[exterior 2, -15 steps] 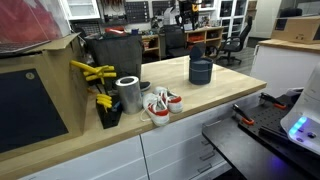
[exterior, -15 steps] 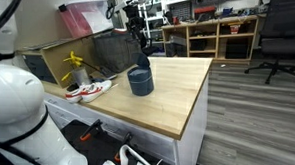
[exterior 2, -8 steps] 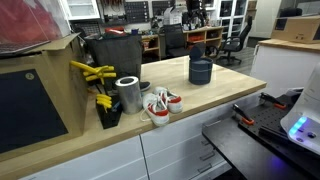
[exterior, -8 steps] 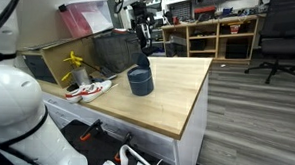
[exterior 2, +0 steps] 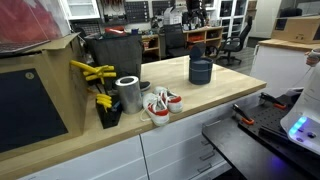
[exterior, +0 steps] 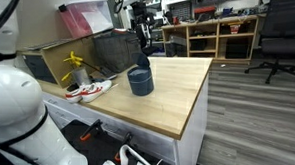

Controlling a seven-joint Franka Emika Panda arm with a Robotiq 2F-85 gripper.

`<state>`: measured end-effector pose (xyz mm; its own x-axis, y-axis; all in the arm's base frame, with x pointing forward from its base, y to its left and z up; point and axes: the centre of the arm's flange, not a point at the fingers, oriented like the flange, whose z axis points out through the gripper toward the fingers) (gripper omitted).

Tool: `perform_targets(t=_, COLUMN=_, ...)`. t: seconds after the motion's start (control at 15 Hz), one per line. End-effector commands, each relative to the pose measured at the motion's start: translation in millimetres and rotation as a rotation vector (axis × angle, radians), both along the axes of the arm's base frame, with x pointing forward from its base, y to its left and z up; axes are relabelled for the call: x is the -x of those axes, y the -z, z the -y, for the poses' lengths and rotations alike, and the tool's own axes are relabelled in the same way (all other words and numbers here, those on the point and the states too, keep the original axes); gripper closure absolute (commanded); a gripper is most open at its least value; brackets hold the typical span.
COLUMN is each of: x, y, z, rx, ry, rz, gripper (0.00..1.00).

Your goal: Close the dark grey container.

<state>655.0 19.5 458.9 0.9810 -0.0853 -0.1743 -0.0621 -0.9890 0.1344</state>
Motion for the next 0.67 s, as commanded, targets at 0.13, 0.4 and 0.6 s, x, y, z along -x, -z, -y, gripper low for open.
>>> perform_targets(t=0.13, x=7.5, y=11.6, z=1.8, rx=-0.019, ry=-0.006, rz=0.026, gripper=0.0)
perform_targets(t=0.4, x=11.6, y=30.5, z=0.3, rx=-0.067, ry=-0.002, rz=0.041, gripper=0.0)
perform_targets(t=0.6, x=17.8, y=48.8, z=-1.1, rx=-0.102, ry=-0.015, rz=0.028, gripper=0.0)
